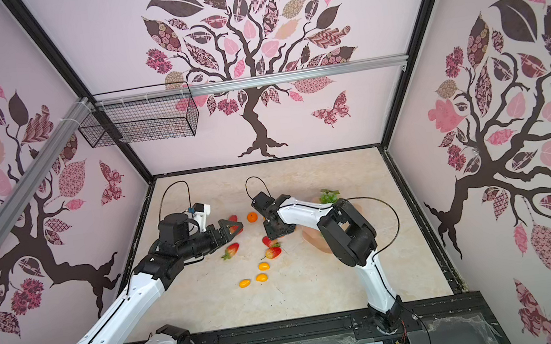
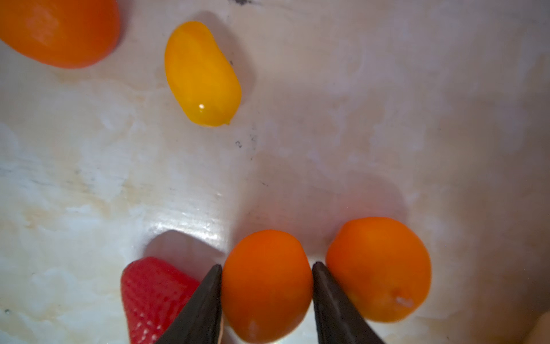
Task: Arrange fruit in a fruit bowl
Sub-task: Pick up the fruit from the center of the table.
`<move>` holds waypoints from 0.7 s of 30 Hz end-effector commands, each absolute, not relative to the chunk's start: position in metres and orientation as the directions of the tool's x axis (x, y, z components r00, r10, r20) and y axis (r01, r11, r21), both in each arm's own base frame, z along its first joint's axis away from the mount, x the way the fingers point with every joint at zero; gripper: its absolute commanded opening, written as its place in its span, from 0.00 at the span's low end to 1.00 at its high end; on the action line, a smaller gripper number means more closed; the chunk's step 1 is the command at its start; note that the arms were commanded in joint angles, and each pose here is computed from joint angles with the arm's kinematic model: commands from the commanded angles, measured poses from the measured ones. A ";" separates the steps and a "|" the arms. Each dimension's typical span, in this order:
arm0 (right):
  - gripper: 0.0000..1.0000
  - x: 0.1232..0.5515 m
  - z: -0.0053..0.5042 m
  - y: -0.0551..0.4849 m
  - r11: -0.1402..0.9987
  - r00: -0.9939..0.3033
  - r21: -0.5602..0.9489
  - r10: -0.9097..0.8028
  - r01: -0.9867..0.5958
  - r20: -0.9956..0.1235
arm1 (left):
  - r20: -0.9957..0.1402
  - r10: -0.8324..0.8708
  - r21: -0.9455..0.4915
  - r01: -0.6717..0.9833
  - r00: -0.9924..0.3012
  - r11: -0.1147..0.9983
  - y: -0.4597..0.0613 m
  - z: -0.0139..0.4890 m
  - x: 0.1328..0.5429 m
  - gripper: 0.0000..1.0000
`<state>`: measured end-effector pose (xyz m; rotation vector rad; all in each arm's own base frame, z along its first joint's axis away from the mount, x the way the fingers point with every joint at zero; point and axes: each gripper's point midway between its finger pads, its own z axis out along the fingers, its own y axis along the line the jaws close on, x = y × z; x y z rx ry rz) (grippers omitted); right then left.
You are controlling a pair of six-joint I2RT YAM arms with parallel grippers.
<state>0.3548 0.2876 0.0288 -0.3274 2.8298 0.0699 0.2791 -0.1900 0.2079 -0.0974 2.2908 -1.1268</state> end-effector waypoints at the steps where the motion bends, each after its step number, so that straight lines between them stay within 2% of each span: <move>1: 0.50 0.352 0.012 0.285 0.974 -0.943 -0.019 -0.225 -0.227 -0.246 | -0.459 -0.308 -0.752 0.179 -0.833 0.635 -0.190 0.204 0.279 0.98; 12: 0.47 0.353 0.015 0.287 0.973 -0.941 -0.011 -0.226 -0.230 -0.250 | -0.461 -0.309 -0.751 0.181 -0.832 0.634 -0.190 0.205 0.279 0.98; 21: 0.47 0.357 0.057 0.289 0.973 -0.924 0.023 -0.210 -0.229 -0.321 | -0.472 -0.281 -0.750 0.213 -0.836 0.626 -0.193 0.208 0.276 0.98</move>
